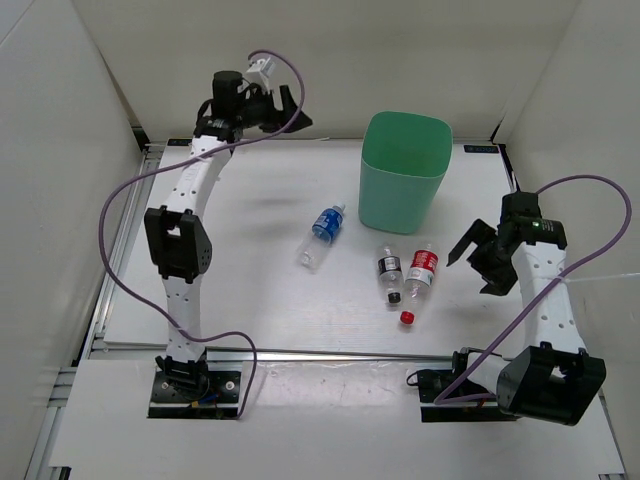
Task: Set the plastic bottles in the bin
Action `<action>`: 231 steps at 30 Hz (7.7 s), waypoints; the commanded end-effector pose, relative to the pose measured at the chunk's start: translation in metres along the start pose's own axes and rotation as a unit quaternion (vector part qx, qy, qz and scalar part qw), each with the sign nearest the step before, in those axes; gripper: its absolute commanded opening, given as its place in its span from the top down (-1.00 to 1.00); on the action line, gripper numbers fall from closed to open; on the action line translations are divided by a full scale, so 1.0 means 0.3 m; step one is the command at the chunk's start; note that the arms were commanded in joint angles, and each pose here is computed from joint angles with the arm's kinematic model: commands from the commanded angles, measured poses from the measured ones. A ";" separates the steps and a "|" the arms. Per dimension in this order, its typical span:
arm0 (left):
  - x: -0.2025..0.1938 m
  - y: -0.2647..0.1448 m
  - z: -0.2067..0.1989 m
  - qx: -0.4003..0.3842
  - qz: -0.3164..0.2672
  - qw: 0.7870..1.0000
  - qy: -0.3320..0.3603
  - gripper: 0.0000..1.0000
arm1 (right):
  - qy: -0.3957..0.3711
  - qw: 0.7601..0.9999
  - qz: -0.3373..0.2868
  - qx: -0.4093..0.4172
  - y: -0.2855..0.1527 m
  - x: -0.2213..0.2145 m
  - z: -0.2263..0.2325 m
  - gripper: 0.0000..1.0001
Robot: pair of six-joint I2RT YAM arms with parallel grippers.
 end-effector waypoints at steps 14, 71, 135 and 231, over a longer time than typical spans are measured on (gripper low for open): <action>-0.587 -0.121 0.091 0.089 0.223 0.967 -0.084 -1.00 | 0.018 1.000 -0.007 0.013 0.061 0.031 0.011 -1.00; -0.862 0.120 -0.093 0.044 0.309 0.937 -0.159 -1.00 | 0.018 0.999 0.033 -0.006 0.116 -0.063 -0.035 -1.00; -1.029 0.163 -0.055 0.089 0.351 0.889 -0.281 -0.05 | 0.018 0.999 0.034 -0.002 0.102 -0.076 -0.034 -1.00; 0.051 0.112 -0.519 0.040 -0.164 0.979 0.114 -1.00 | -0.020 0.999 -0.027 0.037 -0.038 0.033 0.098 -1.00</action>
Point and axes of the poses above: each gripper's point midway between its finger pads, its own y axis out along the fingers, its own z axis along the line the jaws close on, x = y × z, the point moved 4 cm from there along -y, back along the fingers, and after that the axes turned 8 degrees about -y, right-handed, at the moved point
